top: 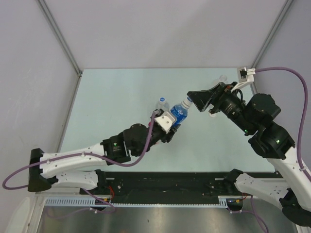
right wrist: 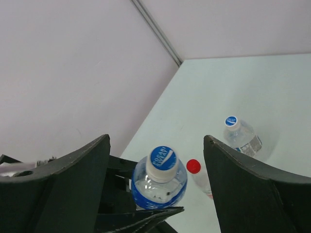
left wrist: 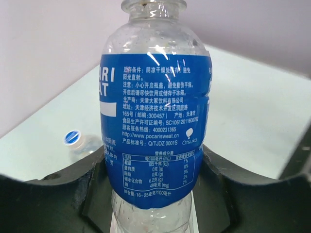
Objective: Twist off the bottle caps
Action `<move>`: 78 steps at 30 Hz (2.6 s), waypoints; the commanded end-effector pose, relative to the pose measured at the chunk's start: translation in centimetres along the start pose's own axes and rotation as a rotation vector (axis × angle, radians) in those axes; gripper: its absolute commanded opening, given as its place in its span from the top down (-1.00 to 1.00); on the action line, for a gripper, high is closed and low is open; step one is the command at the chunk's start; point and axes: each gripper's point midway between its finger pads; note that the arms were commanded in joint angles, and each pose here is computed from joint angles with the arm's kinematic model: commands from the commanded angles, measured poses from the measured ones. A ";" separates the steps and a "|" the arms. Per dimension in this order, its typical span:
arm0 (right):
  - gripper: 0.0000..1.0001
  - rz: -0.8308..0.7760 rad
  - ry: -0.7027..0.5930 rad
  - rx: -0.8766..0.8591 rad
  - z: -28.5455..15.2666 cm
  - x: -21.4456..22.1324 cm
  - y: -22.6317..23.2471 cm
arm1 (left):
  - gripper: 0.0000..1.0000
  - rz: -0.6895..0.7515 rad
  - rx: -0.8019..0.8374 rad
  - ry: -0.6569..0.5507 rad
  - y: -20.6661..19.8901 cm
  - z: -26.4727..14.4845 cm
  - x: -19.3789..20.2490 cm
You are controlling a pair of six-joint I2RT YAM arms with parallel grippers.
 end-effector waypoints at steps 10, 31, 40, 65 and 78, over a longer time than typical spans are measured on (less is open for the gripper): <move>-0.61 0.018 0.003 0.113 1.4 1.8 -1.6 | 1.00 0.092 -0.284 0.036 3.5 0.2 -0.4; -0.27 0.013 0.024 0.076 3.1 3.1 -1.5 | 0.99 0.090 -0.274 0.021 3.3 -0.4 -0.7; 0.13 0.010 0.038 0.050 3.1 3.5 -1.2 | 1.00 0.087 -0.273 0.016 3.3 -0.4 -0.7; 1.00 -0.325 0.340 -0.786 -7.5 7.0 9.9 | 1.00 -0.182 0.807 -0.375 -5.9 -11.3 -10.3; 1.00 -0.368 0.517 -1.119 -13.4 8.9 12.3 | 1.00 -0.251 1.169 -0.392 -7.5 -13.5 -11.0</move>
Point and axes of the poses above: each gripper's point midway between its finger pads, its own z axis out along the fingers, its own y axis along the line the jaws close on, x = y × z, and after that the axes turned 11 degrees about z, right-handed
